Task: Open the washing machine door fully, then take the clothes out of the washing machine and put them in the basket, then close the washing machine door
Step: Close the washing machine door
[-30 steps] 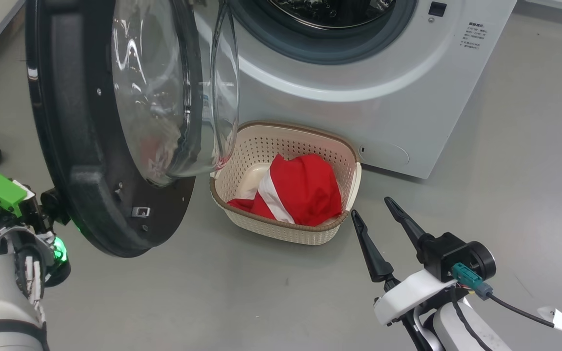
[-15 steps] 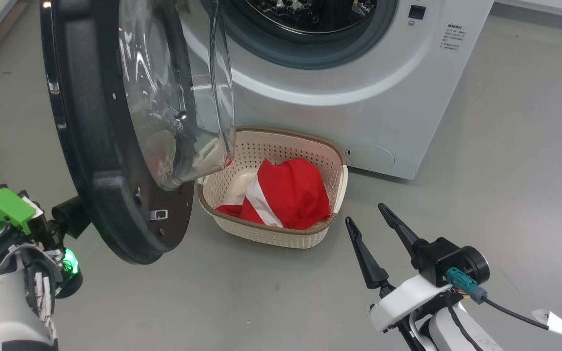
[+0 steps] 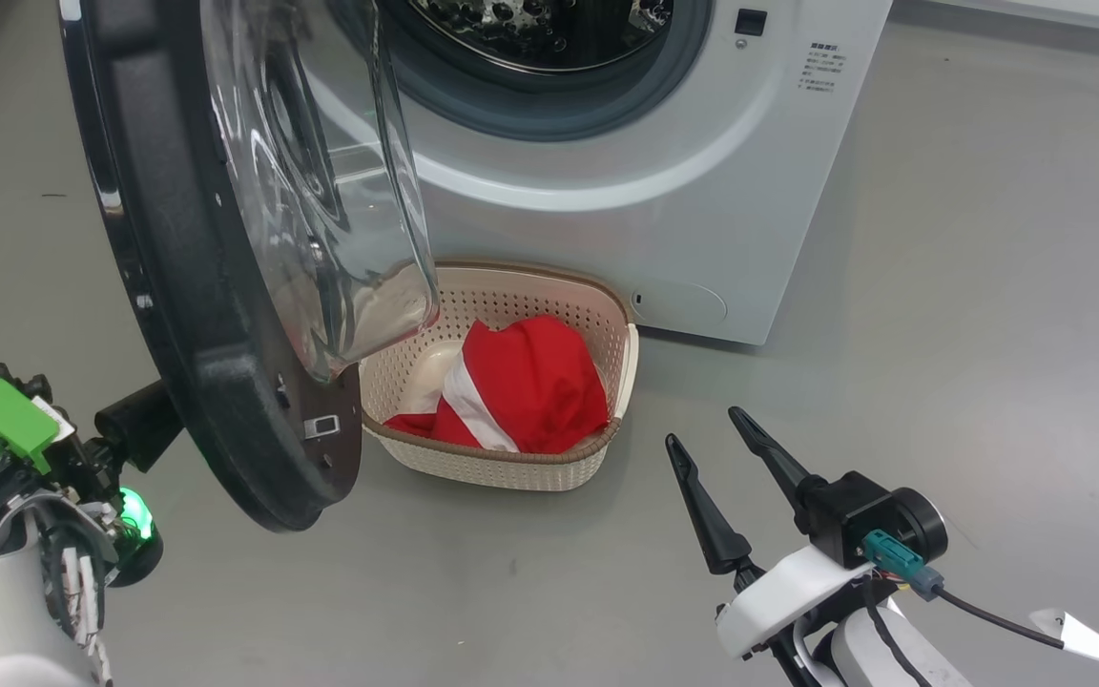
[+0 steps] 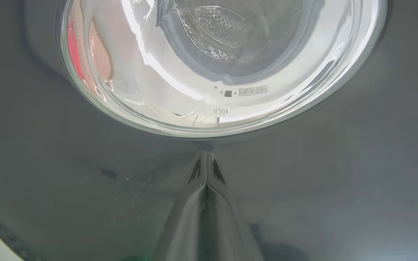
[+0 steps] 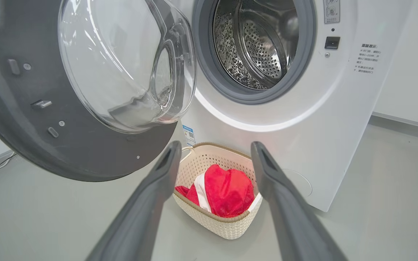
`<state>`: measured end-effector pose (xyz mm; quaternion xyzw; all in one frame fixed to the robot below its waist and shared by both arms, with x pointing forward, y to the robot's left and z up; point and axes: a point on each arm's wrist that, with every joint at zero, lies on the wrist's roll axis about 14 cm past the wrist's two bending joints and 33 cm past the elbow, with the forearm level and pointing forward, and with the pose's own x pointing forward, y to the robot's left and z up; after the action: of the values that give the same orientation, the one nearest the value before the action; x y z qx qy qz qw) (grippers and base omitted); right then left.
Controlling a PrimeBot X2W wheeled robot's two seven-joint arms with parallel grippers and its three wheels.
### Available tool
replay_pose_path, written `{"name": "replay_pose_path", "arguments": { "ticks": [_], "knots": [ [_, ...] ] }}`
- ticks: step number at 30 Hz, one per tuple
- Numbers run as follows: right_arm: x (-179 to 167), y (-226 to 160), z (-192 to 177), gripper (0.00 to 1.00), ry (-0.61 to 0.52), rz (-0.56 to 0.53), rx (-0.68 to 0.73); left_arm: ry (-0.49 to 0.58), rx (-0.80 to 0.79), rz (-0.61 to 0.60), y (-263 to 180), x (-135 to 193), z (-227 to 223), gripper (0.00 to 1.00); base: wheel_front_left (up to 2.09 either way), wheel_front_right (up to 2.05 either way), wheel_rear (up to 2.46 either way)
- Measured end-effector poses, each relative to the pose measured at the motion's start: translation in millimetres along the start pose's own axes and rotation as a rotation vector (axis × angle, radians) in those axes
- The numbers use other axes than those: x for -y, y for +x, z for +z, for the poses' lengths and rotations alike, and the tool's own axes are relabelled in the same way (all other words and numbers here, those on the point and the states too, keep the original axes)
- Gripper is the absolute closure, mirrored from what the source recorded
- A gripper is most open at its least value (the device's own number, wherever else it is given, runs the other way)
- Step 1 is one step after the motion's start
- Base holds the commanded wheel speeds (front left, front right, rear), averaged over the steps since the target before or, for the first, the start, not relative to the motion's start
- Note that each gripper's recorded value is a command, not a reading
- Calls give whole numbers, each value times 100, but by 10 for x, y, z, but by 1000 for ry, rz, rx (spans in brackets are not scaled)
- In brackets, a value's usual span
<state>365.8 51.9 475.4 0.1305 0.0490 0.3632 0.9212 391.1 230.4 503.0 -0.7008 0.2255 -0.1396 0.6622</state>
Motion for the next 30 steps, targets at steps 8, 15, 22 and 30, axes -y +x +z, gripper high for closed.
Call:
{"name": "replay_pose_path", "arguments": {
  "ticks": [8,15,22,30],
  "knots": [
    [60,-61,19,0,0,-28,6,-48,-70,-35,157,12,-174,100,0,0,0],
    [160,-91,25,0,1,-65,9,-74,-137,-52,305,32,-337,100,0,0,0],
    [196,-99,31,0,4,-76,12,-72,-129,-52,361,20,-383,100,0,0,0],
    [255,-103,71,0,6,-101,24,57,42,7,290,-15,-173,100,0,0,0]
  ]
}}
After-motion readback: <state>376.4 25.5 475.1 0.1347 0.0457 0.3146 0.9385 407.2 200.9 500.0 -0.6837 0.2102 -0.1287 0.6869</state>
